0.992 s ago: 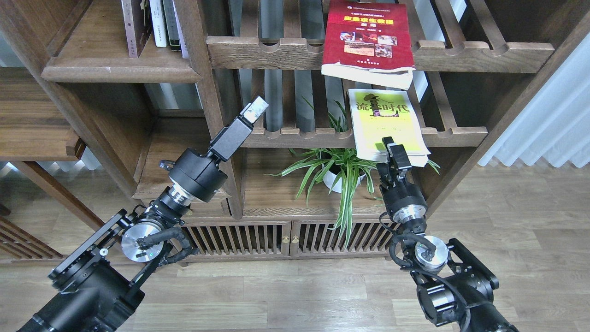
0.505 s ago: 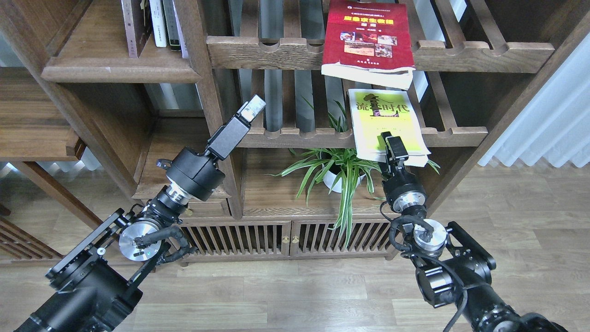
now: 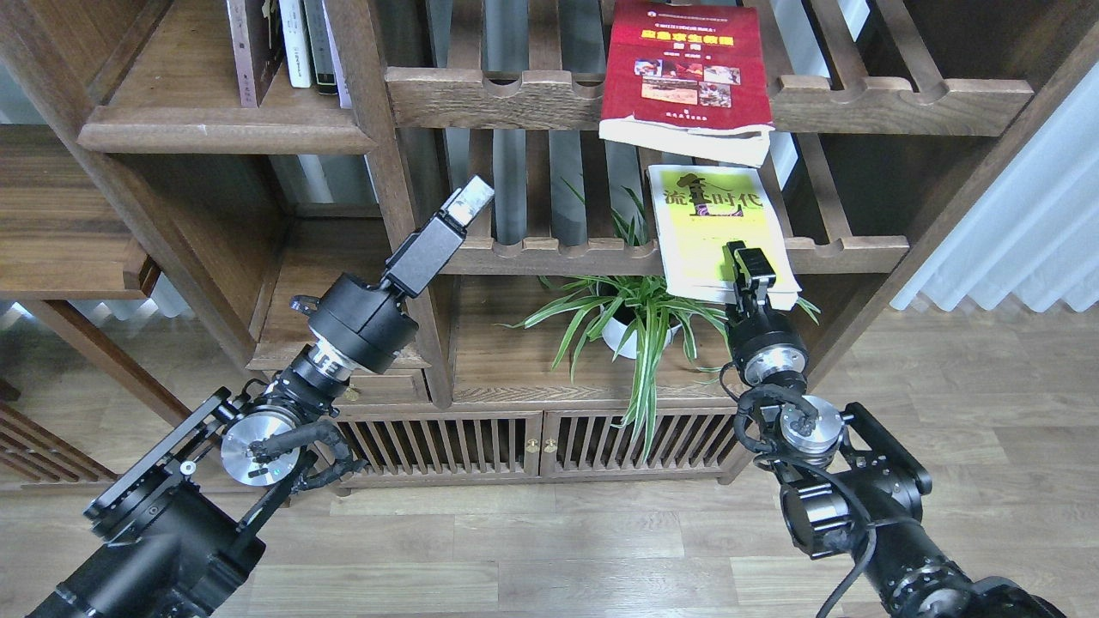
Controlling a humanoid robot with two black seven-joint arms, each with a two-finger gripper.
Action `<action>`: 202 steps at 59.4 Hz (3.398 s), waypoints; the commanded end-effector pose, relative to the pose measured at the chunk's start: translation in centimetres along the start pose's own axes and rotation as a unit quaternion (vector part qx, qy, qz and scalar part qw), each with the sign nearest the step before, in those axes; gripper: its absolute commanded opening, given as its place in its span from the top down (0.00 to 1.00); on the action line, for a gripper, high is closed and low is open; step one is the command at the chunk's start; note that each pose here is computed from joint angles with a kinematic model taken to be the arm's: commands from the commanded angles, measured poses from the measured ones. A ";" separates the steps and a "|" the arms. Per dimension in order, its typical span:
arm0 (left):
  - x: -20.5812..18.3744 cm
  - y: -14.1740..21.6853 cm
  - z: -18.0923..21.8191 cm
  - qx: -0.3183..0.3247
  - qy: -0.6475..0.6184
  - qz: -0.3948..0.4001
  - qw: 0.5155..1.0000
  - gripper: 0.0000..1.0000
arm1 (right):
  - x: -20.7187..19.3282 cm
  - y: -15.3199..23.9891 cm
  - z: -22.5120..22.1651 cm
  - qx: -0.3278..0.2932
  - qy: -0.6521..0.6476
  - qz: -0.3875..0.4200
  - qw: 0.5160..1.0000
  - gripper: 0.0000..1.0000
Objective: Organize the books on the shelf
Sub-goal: 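Move the right gripper to the yellow book's lower edge, then tilt the yellow book outward off the shelf with the right gripper, then bring the left gripper to the yellow book and pinch it between both grippers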
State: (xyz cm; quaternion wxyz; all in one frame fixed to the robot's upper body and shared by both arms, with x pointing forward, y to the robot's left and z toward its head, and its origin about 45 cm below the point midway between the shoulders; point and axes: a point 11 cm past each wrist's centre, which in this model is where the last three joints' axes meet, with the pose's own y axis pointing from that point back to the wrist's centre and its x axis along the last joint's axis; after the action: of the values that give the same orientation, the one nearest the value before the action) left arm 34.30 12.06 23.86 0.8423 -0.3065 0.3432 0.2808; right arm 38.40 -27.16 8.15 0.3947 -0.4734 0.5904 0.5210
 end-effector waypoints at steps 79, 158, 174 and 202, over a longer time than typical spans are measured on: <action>4.2 7.2 -1.8 -0.047 0.126 0.106 0.985 0.13 | -0.1 4.9 1.6 -0.028 -0.060 -0.140 0.988 0.95; 7.0 13.0 -0.4 -0.004 0.215 0.181 0.960 0.13 | -2.4 10.0 12.5 -0.202 -0.074 -0.177 0.960 0.93; 7.1 13.7 -1.3 0.004 0.221 0.190 0.957 0.13 | -2.0 11.0 14.2 -0.232 -0.068 -0.173 0.955 0.93; 7.2 15.2 -2.6 0.019 0.228 0.206 0.951 0.14 | -1.6 12.6 16.5 -0.279 -0.047 -0.174 0.943 0.92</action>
State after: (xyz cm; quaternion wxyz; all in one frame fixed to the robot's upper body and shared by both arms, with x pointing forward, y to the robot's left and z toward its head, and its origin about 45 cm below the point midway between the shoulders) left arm 27.44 22.17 12.22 0.6709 -0.2722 0.5851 0.3654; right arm 26.28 -10.91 10.18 0.3638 -0.6284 0.3170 0.6101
